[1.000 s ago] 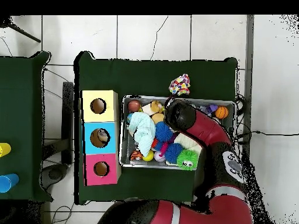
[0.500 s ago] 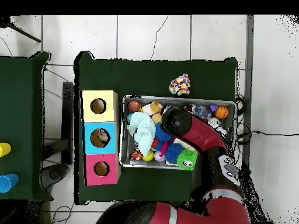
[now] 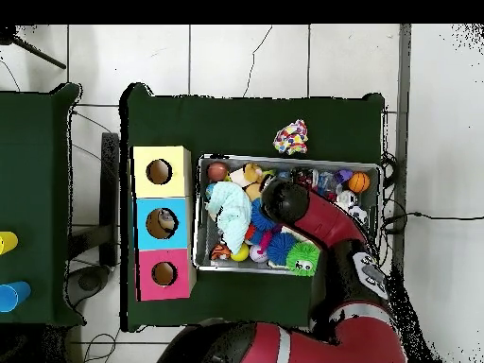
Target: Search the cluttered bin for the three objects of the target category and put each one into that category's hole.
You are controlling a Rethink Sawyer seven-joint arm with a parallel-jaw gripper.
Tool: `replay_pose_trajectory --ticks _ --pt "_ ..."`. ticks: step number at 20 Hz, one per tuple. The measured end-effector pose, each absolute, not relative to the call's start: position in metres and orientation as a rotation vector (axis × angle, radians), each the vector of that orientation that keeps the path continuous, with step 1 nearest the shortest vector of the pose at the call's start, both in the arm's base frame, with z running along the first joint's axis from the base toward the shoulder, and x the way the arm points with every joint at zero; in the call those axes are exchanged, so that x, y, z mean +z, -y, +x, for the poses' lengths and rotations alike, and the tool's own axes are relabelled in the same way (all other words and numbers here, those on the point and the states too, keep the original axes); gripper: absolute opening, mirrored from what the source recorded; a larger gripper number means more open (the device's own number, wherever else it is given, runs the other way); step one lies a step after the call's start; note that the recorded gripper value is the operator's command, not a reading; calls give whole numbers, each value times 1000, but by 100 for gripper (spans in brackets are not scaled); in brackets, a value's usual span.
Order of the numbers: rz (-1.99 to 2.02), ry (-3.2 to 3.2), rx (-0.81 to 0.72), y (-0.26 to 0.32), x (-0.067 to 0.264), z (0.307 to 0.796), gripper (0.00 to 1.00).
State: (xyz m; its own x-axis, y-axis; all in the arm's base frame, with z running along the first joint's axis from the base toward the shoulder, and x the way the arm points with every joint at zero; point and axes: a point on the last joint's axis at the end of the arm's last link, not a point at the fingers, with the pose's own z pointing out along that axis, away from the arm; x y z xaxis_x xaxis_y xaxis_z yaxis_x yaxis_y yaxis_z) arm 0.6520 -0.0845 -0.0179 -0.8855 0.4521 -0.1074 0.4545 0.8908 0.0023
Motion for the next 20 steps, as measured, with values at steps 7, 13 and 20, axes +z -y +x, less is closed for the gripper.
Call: replay_pose_trajectory --ticks 7,13,20 --pt "705 -2880 -66 105 -30 661 100" --pt "713 -2840 -72 113 -45 662 100" --pt "714 -2842 -67 112 -49 662 100"
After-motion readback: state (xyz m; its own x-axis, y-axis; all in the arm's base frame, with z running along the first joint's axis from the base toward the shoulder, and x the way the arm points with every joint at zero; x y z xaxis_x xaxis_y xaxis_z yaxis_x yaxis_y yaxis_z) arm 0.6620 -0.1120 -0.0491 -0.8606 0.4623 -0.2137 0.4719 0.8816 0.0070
